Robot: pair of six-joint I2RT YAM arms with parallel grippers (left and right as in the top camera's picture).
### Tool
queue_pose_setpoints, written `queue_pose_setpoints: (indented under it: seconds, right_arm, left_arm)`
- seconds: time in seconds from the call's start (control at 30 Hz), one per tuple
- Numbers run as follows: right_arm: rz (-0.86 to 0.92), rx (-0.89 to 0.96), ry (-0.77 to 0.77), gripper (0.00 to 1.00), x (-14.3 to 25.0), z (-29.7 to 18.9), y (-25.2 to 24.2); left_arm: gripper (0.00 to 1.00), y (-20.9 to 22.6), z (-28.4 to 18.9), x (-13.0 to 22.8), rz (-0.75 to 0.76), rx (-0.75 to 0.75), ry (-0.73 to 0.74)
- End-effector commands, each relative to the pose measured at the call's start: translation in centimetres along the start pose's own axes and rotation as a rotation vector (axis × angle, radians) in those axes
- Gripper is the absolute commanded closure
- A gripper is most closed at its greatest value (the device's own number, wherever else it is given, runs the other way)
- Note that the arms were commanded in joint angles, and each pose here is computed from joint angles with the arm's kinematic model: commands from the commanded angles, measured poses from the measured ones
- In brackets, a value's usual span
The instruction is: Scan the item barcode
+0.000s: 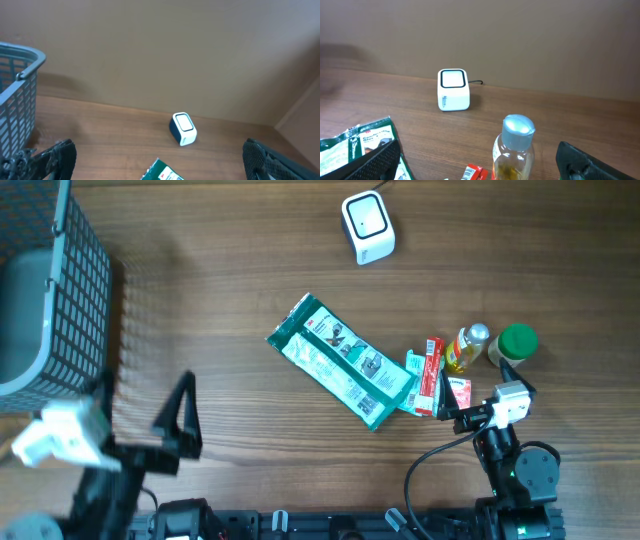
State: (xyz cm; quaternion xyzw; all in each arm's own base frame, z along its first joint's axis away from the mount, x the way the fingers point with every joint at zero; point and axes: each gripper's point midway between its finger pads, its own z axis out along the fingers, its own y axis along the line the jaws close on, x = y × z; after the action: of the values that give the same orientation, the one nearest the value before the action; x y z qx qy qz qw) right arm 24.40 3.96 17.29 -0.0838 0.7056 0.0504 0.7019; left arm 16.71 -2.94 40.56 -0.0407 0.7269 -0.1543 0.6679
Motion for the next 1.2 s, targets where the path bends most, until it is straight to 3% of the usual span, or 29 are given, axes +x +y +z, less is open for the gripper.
queue_pose_setpoints:
  seconds: [0.0, 0.13, 0.37, 0.53, 0.77, 1.17]
  right_arm:
    - [-0.006, 0.022, -0.011, 0.00, -0.3, -0.1, -0.4]
    - [-0.006, 0.022, -0.011, 0.00, -0.3, -0.1, -0.4]
    - [-0.006, 0.022, -0.011, 0.00, -0.3, -0.1, -0.4]
    - [-0.006, 0.022, -0.011, 0.00, -0.3, -0.1, -0.4]
    - [-0.006, 0.022, -0.011, 0.00, -0.3, -0.1, -0.4]
    - [-0.006, 0.022, -0.011, 0.00, -0.3, -0.1, -0.4]
  left_arm:
    - [0.00, 0.8, -1.2, 1.6, 0.023, -0.027, -0.052]
    - [0.00, 0.8, -1.3, 1.5, 0.050, 0.001, -0.167]
    - [0.00, -0.8, -2.4, -2.0, 0.125, 0.122, -0.522]
    - [0.00, -1.4, -3.6, -2.6, 0.162, 0.184, -0.697]
    - [0.00, -0.3, -1.4, -0.3, 0.163, 0.187, -0.704]
    - [0.00, 4.1, 5.0, 9.0, 0.114, 0.112, -0.507]
